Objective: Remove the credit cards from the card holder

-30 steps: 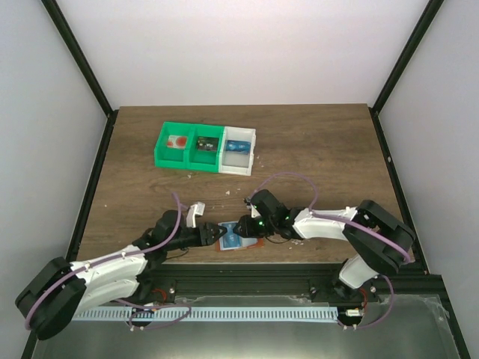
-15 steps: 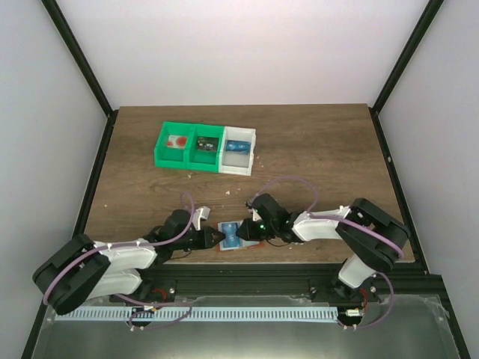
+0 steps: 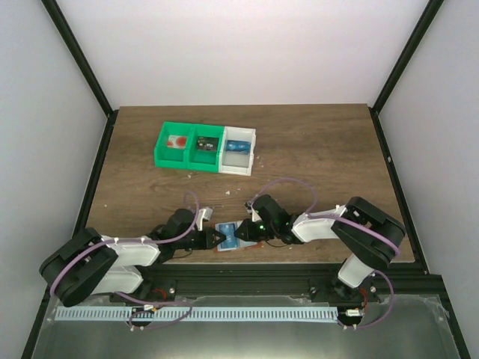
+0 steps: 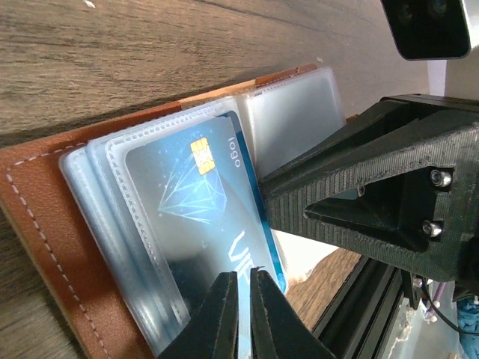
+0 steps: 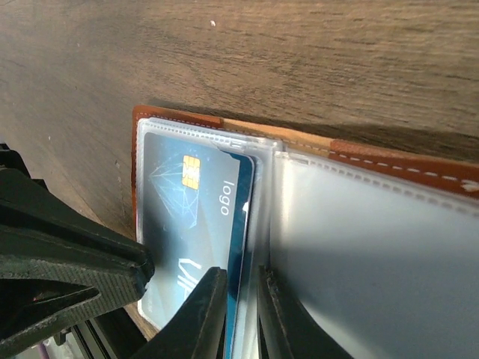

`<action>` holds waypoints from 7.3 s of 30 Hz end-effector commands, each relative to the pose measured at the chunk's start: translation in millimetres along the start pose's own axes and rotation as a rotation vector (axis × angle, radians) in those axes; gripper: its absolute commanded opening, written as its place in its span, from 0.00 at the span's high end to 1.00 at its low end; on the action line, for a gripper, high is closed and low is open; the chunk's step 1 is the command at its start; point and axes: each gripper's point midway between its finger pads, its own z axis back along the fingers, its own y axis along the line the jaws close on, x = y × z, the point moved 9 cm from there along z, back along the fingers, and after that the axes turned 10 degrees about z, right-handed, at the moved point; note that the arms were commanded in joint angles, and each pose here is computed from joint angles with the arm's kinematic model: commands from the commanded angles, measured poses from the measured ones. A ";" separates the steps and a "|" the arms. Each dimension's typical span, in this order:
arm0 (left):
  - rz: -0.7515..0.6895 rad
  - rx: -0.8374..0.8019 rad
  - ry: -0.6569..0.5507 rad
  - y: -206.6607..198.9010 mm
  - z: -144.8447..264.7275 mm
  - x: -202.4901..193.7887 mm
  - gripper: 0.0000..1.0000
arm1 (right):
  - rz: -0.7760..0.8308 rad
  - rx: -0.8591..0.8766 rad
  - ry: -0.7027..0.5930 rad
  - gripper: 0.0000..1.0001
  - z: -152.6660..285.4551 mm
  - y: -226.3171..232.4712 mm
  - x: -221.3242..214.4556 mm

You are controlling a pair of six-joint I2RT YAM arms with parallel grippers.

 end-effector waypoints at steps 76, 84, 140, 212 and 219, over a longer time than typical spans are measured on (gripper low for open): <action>-0.031 0.091 -0.003 12.0 3.2 -2.0 0.98 | -0.059 0.054 0.018 0.88 -0.3 -0.7 -11.2; -0.028 0.096 0.008 14.3 1.1 -2.6 1.00 | -0.062 0.070 0.015 0.91 -1.0 -1.4 -12.8; -0.036 0.159 -0.009 20.9 -1.4 -0.4 0.94 | -0.094 0.175 -0.057 1.00 25.0 -18.3 -17.9; 0.047 0.221 0.015 34.0 -5.6 -4.9 0.98 | -0.097 0.182 -0.072 1.00 33.8 -36.4 -28.3; 0.048 0.216 0.008 32.1 -5.0 -4.0 0.98 | -0.089 0.156 -0.092 1.00 41.1 -40.0 -33.2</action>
